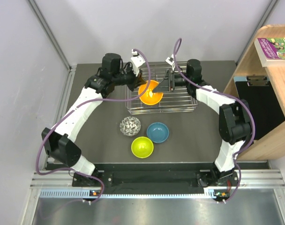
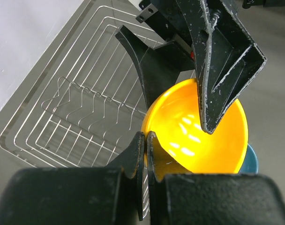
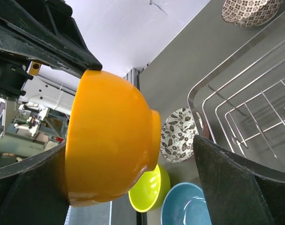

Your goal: Load the bowls into the dish rack

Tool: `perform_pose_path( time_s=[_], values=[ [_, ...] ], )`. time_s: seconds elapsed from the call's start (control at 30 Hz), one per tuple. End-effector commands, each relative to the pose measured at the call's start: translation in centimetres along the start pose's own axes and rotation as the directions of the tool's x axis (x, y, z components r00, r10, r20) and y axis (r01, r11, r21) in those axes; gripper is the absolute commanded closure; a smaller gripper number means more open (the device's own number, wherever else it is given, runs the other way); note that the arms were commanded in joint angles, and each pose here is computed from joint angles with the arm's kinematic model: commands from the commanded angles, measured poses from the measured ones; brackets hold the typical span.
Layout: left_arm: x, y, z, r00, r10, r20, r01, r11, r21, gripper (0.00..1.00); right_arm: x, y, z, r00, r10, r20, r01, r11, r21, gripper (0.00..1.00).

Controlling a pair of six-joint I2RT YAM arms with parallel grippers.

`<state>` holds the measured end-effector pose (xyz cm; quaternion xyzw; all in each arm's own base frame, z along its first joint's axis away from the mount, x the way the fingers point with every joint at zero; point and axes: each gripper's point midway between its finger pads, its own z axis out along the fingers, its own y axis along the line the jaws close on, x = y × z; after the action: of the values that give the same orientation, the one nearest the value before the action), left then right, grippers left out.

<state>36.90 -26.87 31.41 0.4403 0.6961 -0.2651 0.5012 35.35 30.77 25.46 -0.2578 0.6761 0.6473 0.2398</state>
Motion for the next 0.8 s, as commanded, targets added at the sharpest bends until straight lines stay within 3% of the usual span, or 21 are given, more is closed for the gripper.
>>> perform_pose_path(
  time_s=[0.0, 0.2, 0.43, 0.77],
  values=[
    [-3.7, 0.2, -0.4, 0.992, 0.074, 0.098, -0.073, 0.997, -0.014, 1.0, -1.5, 2.6, 0.2, 0.995, -0.103, 0.005, 0.103, 0.994, -0.044, 0.0],
    [-3.4, 0.1, 0.0, 0.993, 0.071, 0.091, -0.071, 0.997, -0.002, 1.0, -1.3, 3.6, 0.2, 0.998, -0.07, 0.002, 0.07, 0.993, -0.094, 0.04],
    [-3.3, 0.1, 0.4, 0.994, 0.072, 0.084, -0.072, 0.997, 0.0, 1.0, -0.9, 3.9, 0.2, 0.999, -0.047, -0.013, 0.045, 0.993, -0.107, 0.18],
    [-4.2, -0.3, -0.1, 0.993, 0.078, 0.093, -0.079, 0.997, 0.006, 1.0, -0.3, 1.8, 0.4, 0.999, -0.044, -0.026, 0.043, 0.998, -0.034, 0.09]
  ],
)
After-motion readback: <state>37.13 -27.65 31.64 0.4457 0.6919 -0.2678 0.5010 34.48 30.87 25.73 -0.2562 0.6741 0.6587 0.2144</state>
